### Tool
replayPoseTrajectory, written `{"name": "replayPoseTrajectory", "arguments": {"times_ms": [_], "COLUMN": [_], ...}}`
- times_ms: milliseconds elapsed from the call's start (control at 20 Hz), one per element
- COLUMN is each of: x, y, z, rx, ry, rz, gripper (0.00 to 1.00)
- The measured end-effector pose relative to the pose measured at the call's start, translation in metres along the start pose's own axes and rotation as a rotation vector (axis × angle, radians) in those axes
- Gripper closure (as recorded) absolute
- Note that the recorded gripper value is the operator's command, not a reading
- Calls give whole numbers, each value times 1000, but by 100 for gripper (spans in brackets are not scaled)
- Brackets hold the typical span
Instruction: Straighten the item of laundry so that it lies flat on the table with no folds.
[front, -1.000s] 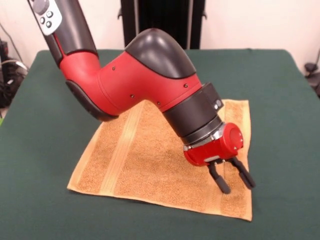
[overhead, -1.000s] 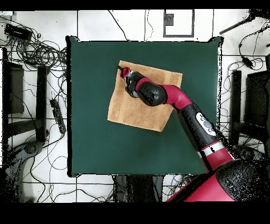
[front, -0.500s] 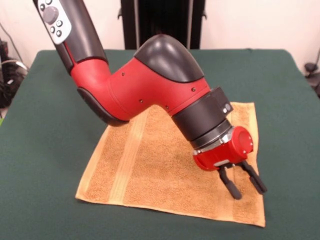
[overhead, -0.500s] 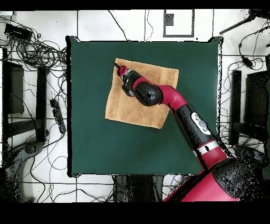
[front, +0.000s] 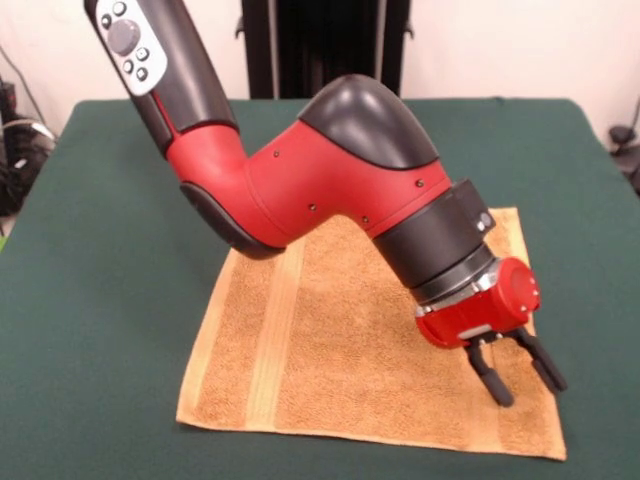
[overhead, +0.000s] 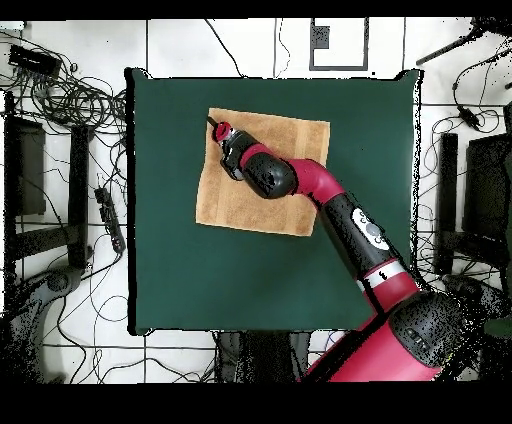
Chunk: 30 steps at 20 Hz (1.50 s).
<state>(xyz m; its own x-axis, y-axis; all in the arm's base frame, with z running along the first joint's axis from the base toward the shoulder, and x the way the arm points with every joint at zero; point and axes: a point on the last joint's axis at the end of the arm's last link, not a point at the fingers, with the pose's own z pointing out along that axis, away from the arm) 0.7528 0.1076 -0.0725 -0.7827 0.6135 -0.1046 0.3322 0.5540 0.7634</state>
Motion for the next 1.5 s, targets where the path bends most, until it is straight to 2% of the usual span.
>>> {"name": "replayPoseTrajectory", "arguments": {"times_ms": [900, 1300, 1500], "x": [6, 8, 12], "y": [7, 9, 15], "z": [9, 13, 15], "rx": [-4, -20, -5], "ry": [4, 6, 10], "rz": [-1, 27, -5], "gripper": [0, 0, 0]}}
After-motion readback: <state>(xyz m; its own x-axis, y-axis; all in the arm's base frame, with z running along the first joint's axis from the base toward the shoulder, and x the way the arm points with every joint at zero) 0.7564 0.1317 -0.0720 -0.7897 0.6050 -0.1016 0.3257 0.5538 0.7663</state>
